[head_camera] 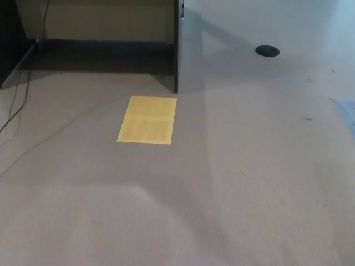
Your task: A person is holding a plastic bag and the robot extends its left hand to grab the bag by hooking its thumb into the holes at the top and brings its hand down by its side. Then it extends its arm again to hand the plastic bag back to the person.
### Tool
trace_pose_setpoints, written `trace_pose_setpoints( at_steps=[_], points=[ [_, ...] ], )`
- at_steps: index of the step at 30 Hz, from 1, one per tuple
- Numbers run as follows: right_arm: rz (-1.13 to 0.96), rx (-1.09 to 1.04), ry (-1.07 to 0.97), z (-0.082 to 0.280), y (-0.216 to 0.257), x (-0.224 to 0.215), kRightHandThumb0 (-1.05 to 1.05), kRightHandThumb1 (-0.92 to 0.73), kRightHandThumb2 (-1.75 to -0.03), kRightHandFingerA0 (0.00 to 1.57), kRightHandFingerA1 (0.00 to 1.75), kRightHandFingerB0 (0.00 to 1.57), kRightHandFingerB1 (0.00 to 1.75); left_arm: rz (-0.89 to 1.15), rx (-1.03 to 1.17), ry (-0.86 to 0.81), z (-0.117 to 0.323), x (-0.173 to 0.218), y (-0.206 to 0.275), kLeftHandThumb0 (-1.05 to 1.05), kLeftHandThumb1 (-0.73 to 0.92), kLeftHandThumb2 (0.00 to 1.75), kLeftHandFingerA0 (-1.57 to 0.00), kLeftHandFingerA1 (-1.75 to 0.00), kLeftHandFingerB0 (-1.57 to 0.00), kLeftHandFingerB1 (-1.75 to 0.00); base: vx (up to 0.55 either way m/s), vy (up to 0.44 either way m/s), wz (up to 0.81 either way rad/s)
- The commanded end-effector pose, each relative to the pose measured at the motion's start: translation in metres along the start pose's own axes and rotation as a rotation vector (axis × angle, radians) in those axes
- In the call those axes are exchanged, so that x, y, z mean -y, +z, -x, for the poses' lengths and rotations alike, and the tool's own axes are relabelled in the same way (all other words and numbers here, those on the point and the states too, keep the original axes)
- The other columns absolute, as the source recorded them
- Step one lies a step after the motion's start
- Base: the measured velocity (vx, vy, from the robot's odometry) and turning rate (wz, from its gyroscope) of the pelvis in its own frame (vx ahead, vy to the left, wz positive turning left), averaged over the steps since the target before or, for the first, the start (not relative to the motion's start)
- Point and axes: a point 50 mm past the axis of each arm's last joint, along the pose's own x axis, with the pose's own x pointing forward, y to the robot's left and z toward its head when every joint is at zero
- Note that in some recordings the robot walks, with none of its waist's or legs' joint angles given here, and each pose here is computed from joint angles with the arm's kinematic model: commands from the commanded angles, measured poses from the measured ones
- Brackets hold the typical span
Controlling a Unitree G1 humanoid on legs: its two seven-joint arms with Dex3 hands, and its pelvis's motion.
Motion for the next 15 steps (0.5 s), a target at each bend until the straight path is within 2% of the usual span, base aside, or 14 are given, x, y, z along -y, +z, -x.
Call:
trace_pose_setpoints(
  at_steps=[1, 2, 3, 4, 5, 8, 9, 10, 11, 12, 13, 14, 15],
  points=[
    [0.024, 0.050, -0.039, 0.004, -0.004, 0.009, -0.36, -0.69, -0.61, 0.71, 0.52, 0.43, 0.36, -0.015, 0.070, 0.051, 0.003, -0.009, 0.001, -0.47, 0.65, 0.60, -0.38, -0.42, -0.32, -0.35, 0.00, 0.000, 0.00],
    [0.022, 0.049, -0.042, 0.004, -0.005, 0.009, -0.45, -0.58, -0.82, 0.64, 0.60, 0.38, 0.47, -0.014, 0.073, 0.053, 0.003, -0.009, 0.001, -0.46, 0.63, 0.59, -0.39, -0.43, -0.32, -0.35, 0.00, 0.000, 0.00],
    [0.021, 0.050, -0.042, 0.004, -0.005, 0.009, -0.45, -0.58, -0.82, 0.64, 0.60, 0.38, 0.47, -0.014, 0.073, 0.054, 0.003, -0.009, 0.001, -0.46, 0.63, 0.59, -0.39, -0.43, -0.32, -0.35, 0.00, 0.000, 0.00],
    [0.025, 0.036, -0.035, 0.006, -0.010, 0.006, -0.37, -0.68, -0.60, 0.68, 0.47, 0.41, 0.35, -0.009, 0.067, 0.047, 0.007, -0.007, -0.004, -0.47, 0.63, 0.59, -0.40, -0.44, -0.32, -0.35, 0.00, 0.000, 0.00],
    [0.015, 0.034, -0.030, 0.007, -0.012, 0.007, -0.44, -0.59, -0.83, 0.60, 0.58, 0.34, 0.46, -0.001, 0.065, 0.044, 0.007, -0.006, -0.005, -0.48, 0.63, 0.59, -0.41, -0.45, -0.33, -0.35, 0.00, 0.000, 0.00],
    [0.001, 0.045, -0.040, 0.005, -0.007, 0.011, -0.44, -0.58, -0.83, 0.59, 0.58, 0.34, 0.46, 0.013, 0.093, 0.065, 0.004, -0.007, 0.002, -0.48, 0.59, 0.58, -0.42, -0.46, -0.33, -0.35, 0.00, 0.000, 0.00],
    [-0.009, 0.048, -0.039, 0.005, -0.007, 0.010, -0.36, -0.68, -0.59, 0.67, 0.46, 0.39, 0.34, 0.006, 0.100, 0.071, 0.004, -0.007, 0.003, -0.48, 0.58, 0.57, -0.40, -0.44, -0.30, -0.34, 0.00, 0.000, 0.00],
    [-0.023, 0.053, -0.038, 0.005, -0.006, 0.009, -0.36, -0.68, -0.59, 0.67, 0.46, 0.39, 0.34, -0.005, 0.110, 0.079, 0.004, -0.008, 0.003, -0.48, 0.58, 0.57, -0.40, -0.44, -0.30, -0.34, 0.00, 0.000, 0.00],
    [-0.012, 0.052, -0.038, 0.005, -0.006, 0.009, -0.47, -0.58, -0.80, 0.63, 0.58, 0.32, 0.44, -0.006, 0.115, 0.080, 0.004, -0.008, 0.004, -0.47, 0.59, 0.58, -0.39, -0.44, -0.28, -0.33, 0.00, 0.000, 0.00],
    [-0.006, 0.052, -0.039, 0.004, -0.005, 0.010, -0.39, -0.68, -0.60, 0.66, 0.45, 0.36, 0.33, -0.007, 0.123, 0.080, 0.004, -0.008, 0.005, -0.52, 0.49, 0.74, -0.31, -0.50, -0.21, -0.41, 0.00, 0.000, 0.00],
    [-0.008, 0.053, -0.040, 0.004, -0.005, 0.010, -0.49, -0.58, -0.80, 0.59, 0.55, 0.29, 0.43, -0.011, 0.142, 0.086, 0.005, -0.008, 0.006, -0.48, 0.51, 0.69, -0.29, -0.48, -0.23, -0.40, 0.00, 0.000, 0.00],
    [-0.010, 0.054, -0.040, 0.004, -0.004, 0.011, -0.49, -0.58, -0.80, 0.59, 0.55, 0.29, 0.43, -0.017, 0.161, 0.094, 0.006, -0.008, 0.007, -0.48, 0.51, 0.69, -0.29, -0.48, -0.23, -0.40, 0.00, 0.000, 0.00],
    [-0.006, 0.058, -0.043, 0.004, -0.003, 0.011, -0.41, -0.68, -0.60, 0.65, 0.45, 0.33, 0.32, -0.046, 0.188, 0.108, 0.007, -0.008, 0.009, -0.45, 0.58, 0.58, -0.31, -0.40, -0.25, -0.32, 0.00, 0.000, 0.00]
  ],
)
